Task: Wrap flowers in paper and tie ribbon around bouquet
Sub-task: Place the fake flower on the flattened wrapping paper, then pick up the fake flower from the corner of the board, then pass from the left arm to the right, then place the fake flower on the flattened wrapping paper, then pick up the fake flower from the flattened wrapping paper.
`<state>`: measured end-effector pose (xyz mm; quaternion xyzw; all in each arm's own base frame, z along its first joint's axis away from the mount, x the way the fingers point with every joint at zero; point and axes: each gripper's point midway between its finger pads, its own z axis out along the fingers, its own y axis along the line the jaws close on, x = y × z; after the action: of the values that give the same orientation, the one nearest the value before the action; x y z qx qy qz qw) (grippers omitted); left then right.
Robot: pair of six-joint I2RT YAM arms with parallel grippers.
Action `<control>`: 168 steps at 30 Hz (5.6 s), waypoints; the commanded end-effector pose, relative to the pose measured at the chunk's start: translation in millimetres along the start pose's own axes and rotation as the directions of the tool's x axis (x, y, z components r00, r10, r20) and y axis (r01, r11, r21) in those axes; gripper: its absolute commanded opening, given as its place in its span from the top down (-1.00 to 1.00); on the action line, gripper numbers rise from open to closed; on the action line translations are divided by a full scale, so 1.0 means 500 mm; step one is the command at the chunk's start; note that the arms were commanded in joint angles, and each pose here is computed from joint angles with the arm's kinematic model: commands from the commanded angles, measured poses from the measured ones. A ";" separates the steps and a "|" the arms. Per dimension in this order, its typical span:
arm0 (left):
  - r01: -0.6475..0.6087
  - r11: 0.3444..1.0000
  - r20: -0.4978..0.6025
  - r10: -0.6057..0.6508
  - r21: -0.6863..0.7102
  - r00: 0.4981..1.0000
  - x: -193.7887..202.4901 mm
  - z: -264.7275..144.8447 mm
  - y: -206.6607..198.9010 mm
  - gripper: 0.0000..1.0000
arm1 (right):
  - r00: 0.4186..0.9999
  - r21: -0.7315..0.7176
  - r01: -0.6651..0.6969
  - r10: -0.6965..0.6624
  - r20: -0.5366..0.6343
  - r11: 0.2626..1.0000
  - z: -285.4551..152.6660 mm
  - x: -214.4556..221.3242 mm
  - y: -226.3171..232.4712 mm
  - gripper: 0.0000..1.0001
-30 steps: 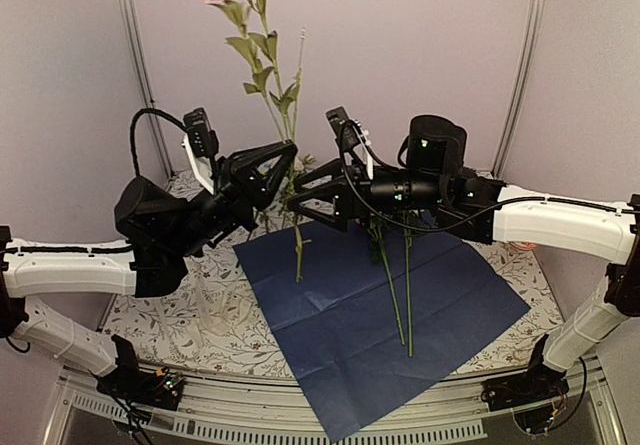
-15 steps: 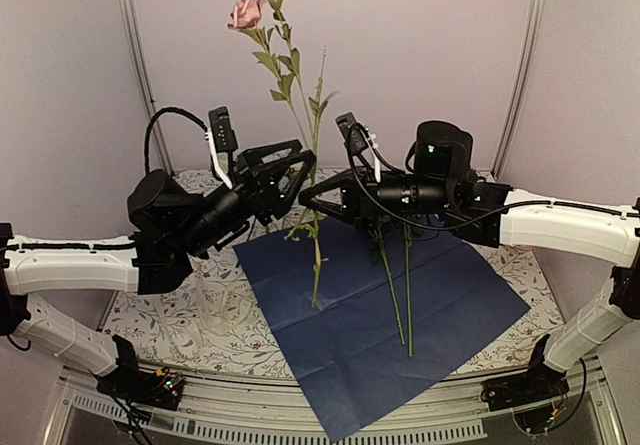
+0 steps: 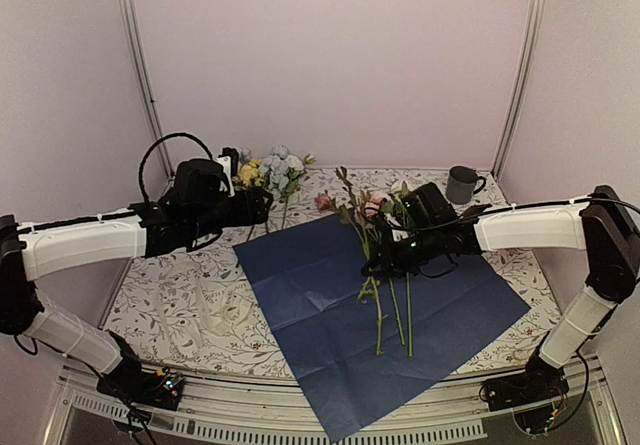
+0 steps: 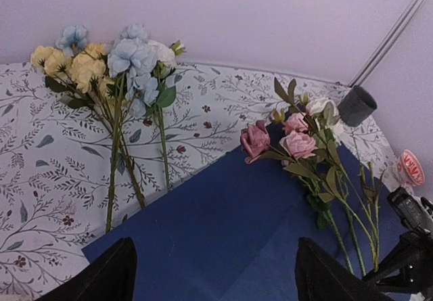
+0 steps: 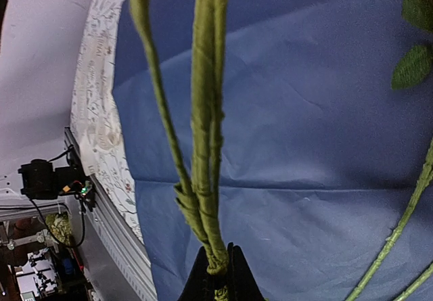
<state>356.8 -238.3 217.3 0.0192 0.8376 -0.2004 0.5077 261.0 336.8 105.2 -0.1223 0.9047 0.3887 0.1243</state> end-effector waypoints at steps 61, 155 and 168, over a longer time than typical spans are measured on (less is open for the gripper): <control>-0.301 0.872 0.495 0.079 0.387 0.865 -0.236 -0.195 -0.186 1.00 | 0.735 -0.253 0.576 -0.357 0.576 0.777 -0.290 -0.128 0.344 0.20; 0.001 0.989 0.243 0.035 -0.146 0.969 -0.261 -0.015 0.185 1.00 | 0.881 -0.034 0.334 -0.299 0.368 0.942 -0.196 -0.148 0.183 0.28; -0.367 0.594 0.524 -0.110 0.716 0.845 -0.193 -0.373 -0.351 1.00 | 0.615 -0.400 0.762 -0.377 0.692 0.509 -0.350 -0.108 0.546 -0.01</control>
<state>253.6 -295.2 400.7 0.2049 0.5824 -0.4433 0.6499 221.2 389.8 355.3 -0.3204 0.6383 0.5884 0.3792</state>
